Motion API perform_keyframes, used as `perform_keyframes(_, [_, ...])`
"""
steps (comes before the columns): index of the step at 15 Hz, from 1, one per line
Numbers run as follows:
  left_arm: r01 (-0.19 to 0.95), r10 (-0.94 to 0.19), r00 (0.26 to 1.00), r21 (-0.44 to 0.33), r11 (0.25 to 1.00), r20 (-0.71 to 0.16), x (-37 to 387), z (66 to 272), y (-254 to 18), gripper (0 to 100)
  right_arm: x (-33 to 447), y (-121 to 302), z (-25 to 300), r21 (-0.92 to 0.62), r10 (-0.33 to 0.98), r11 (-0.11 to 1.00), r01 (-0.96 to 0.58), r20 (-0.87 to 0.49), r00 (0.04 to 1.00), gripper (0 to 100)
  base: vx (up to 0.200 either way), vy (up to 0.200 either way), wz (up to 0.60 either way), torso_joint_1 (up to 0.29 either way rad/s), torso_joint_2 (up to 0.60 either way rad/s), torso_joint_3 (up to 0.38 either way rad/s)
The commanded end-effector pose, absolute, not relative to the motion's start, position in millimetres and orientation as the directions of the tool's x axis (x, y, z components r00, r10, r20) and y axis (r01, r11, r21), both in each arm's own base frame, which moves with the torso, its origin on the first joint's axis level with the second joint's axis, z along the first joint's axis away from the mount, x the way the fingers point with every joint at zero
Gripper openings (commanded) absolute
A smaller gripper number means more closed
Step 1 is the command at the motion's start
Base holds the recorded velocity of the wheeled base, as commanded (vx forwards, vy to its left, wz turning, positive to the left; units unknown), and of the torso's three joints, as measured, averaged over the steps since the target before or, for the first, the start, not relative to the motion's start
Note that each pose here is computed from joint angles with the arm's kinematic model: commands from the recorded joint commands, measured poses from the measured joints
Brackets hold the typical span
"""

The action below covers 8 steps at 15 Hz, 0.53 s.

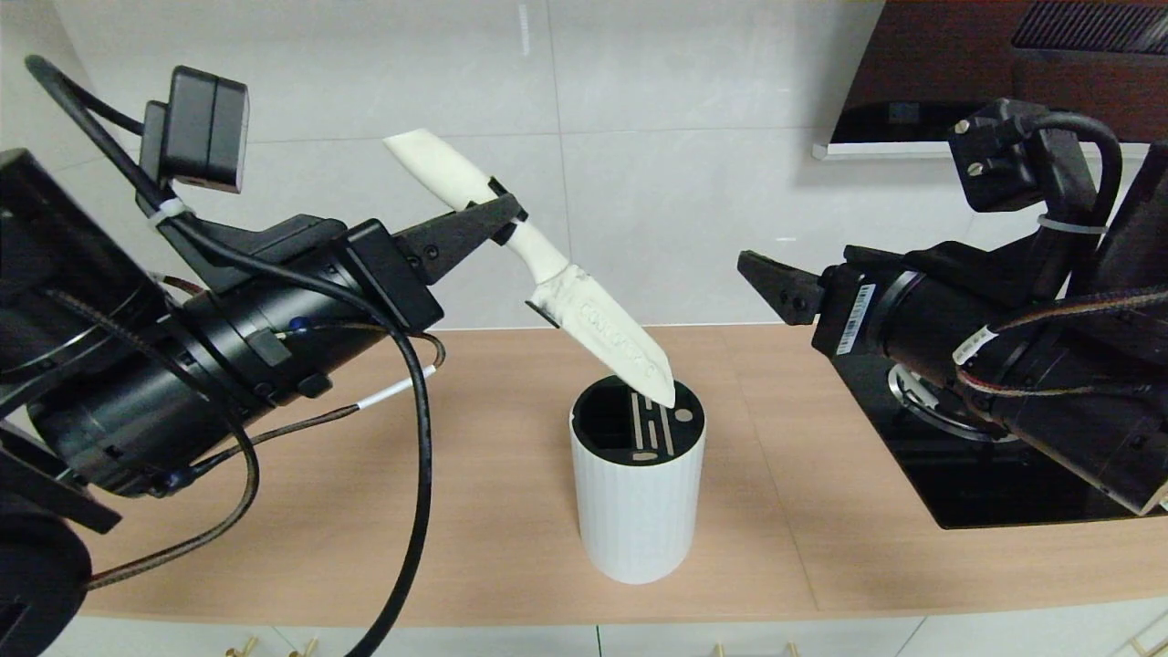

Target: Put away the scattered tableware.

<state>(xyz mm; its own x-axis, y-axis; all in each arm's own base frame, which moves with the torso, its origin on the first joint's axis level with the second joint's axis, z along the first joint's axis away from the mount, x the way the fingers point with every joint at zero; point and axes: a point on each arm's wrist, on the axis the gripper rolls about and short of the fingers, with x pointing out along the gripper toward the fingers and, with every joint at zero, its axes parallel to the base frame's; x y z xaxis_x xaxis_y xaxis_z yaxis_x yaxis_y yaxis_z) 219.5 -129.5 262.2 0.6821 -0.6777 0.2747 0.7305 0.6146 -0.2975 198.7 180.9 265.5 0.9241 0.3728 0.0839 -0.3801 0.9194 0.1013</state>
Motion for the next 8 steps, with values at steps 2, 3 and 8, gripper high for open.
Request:
perform_keyframes(2, [0.726,-0.684,0.688,-0.239,0.645,0.242,221.0,252.6,-130.6,0,200.5,179.8,264.6,0.1,0.366,0.922,-0.373,0.081,0.927,100,0.0,0.0,0.0,0.0,0.0,0.0])
perform_keyframes(3, [0.724,-0.686,0.69,-0.219,0.654,0.232,222.0,249.5,-131.1,0,201.3,179.4,264.2,0.099,0.363,0.924,-0.37,0.08,0.928,100,0.0,0.0,0.0,0.0,0.0,0.0])
perform_keyframes(8, [0.716,-0.685,0.695,-0.123,0.687,0.217,226.9,238.5,-133.8,0,205.6,183.5,257.5,0.09,0.363,0.926,-0.367,0.057,0.93,100,0.0,0.0,0.0,0.0,0.0,0.0])
